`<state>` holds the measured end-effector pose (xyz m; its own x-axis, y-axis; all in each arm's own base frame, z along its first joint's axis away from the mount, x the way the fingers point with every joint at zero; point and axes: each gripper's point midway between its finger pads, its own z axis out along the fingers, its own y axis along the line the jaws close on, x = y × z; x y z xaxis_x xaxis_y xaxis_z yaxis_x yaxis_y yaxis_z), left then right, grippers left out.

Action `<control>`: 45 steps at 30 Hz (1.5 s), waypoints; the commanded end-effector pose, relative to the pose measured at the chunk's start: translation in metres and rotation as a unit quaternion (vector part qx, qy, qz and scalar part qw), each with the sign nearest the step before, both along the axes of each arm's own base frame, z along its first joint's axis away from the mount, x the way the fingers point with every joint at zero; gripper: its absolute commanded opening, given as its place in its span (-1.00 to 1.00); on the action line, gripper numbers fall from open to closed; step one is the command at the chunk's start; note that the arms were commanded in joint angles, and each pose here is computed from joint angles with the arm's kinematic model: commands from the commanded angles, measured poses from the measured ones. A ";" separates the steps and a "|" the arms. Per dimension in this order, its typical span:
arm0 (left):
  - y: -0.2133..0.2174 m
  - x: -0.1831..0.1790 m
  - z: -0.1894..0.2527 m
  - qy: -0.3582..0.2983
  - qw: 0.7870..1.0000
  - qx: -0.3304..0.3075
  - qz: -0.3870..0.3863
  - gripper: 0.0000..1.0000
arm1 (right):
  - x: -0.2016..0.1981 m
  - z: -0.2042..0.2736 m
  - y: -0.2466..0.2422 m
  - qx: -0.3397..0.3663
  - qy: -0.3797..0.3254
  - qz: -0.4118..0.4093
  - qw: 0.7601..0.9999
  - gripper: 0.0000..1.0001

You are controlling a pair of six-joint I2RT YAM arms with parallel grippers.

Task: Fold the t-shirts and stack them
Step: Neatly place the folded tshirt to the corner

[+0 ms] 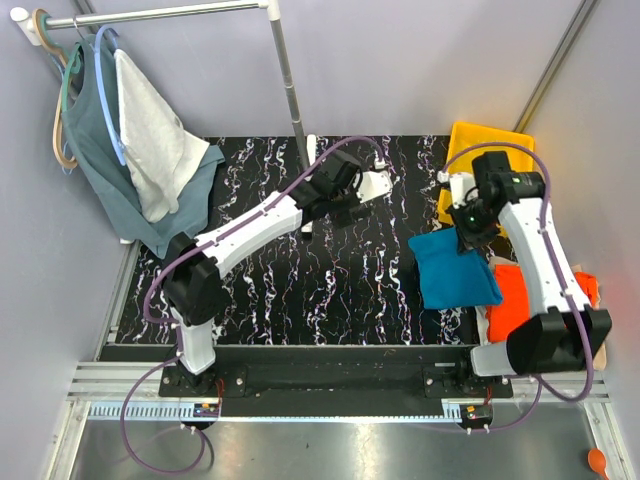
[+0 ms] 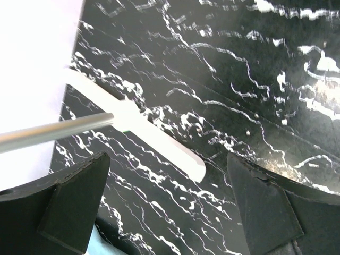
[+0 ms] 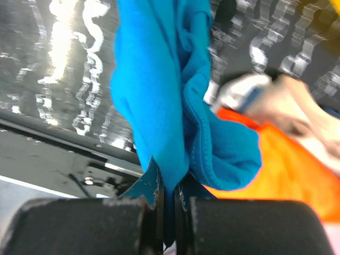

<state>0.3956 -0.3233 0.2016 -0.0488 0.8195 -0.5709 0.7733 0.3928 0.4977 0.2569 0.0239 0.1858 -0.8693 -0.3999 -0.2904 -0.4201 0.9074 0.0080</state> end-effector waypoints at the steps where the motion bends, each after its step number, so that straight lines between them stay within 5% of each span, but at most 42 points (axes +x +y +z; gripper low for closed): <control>1: 0.006 0.001 0.010 -0.021 1.000 -0.005 0.005 0.98 | -0.039 0.023 -0.032 -0.057 -0.009 -0.009 0.998 -1.00; 18: 0.020 -0.007 -0.003 -0.011 1.000 0.017 0.013 0.98 | -0.072 0.058 -0.103 -0.197 -0.099 -0.104 0.970 -1.00; 45: 0.016 -0.022 -0.008 0.005 1.000 0.001 -0.017 0.98 | -0.095 0.042 -0.217 -0.395 -0.029 -0.219 0.892 -1.00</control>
